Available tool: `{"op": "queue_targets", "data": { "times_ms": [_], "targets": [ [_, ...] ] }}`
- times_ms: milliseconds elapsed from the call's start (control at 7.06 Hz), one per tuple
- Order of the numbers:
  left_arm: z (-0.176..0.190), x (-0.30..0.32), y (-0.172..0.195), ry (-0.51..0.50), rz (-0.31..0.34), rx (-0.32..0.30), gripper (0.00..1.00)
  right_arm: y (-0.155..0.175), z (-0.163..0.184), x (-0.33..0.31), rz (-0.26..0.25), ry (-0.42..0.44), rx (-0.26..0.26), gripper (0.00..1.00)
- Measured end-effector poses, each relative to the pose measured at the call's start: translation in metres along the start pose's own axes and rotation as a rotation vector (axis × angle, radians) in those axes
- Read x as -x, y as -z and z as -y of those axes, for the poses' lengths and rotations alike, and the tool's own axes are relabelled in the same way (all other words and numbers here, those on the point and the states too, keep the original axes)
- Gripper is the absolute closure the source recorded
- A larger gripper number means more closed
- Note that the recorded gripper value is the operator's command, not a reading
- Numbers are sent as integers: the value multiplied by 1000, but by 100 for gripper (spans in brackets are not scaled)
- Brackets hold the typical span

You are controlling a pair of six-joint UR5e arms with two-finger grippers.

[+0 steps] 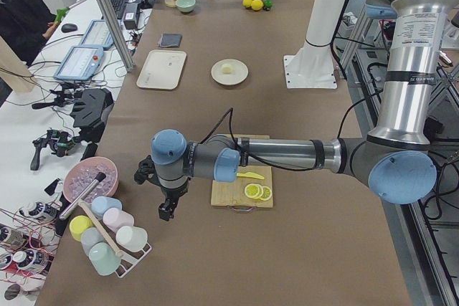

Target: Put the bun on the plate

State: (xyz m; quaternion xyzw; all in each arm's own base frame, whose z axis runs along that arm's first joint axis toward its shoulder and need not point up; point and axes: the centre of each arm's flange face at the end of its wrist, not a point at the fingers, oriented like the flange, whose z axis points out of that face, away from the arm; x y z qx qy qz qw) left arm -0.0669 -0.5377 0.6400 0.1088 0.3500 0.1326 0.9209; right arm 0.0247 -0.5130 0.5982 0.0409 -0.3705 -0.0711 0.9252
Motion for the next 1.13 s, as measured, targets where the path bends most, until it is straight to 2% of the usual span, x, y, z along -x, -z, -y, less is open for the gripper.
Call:
{"op": "queue_targets", "data": {
  "times_ms": [708, 1133],
  "targets": [
    [-1, -4, 0, -10, -1, -2, 2, 24, 16, 19, 12, 34, -46, 0],
    [-3, -4, 0, -36, 11, -24, 2, 23, -5, 16, 11, 27, -45, 0]
  ]
}}
